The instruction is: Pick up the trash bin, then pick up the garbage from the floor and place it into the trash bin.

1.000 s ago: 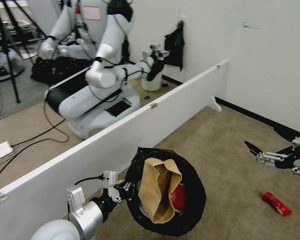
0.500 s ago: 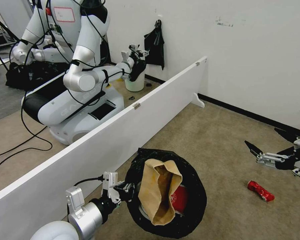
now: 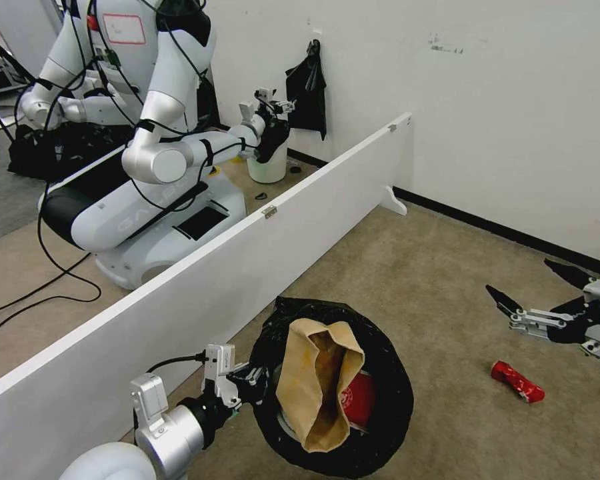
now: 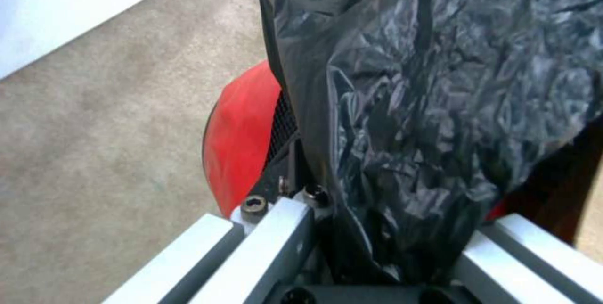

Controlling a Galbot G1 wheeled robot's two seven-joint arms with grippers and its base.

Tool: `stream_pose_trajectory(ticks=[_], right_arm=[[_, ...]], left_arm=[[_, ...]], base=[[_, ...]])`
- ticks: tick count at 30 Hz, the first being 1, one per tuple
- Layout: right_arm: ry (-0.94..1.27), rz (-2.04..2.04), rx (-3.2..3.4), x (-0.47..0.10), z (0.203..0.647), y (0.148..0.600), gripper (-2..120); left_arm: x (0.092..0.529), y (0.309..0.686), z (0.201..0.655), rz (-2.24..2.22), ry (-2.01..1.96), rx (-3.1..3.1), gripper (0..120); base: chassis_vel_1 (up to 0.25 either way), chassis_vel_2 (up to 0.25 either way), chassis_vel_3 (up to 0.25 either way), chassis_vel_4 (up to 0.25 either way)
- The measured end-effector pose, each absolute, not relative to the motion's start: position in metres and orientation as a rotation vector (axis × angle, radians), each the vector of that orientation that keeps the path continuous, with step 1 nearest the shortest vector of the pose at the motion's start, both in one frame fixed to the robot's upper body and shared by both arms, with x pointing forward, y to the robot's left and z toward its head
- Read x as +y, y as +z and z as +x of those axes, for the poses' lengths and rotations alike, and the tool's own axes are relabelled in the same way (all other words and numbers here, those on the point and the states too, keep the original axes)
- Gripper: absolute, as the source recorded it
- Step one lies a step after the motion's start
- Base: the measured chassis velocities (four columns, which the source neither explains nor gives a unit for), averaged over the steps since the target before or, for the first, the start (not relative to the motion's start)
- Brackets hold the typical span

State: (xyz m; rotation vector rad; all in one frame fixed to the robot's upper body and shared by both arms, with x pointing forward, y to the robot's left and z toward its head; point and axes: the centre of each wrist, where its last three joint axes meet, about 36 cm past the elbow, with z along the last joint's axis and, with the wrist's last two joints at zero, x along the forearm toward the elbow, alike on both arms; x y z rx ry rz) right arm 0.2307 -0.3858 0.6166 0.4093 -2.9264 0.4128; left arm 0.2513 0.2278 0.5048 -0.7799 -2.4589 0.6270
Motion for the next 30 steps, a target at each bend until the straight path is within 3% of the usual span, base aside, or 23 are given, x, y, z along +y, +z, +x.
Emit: stream_pose_trajectory(ticks=[14,30], right_arm=[[0.412,0.401,-2.938,-0.3884,0.2305,0.6135,100],[0.414,0.409,-2.942,-0.3886,0.2319,0.6115,100]], left_arm=[[0.228,0.5046,0.2526,-0.783,0.632,-2.459,0],[0.2289,0.5038,0.2538,-0.773,0.639,-2.463,0]], base=[[-0.211,-0.208,0.209,0.196],[0.001,-0.013,0.014,0.016]])
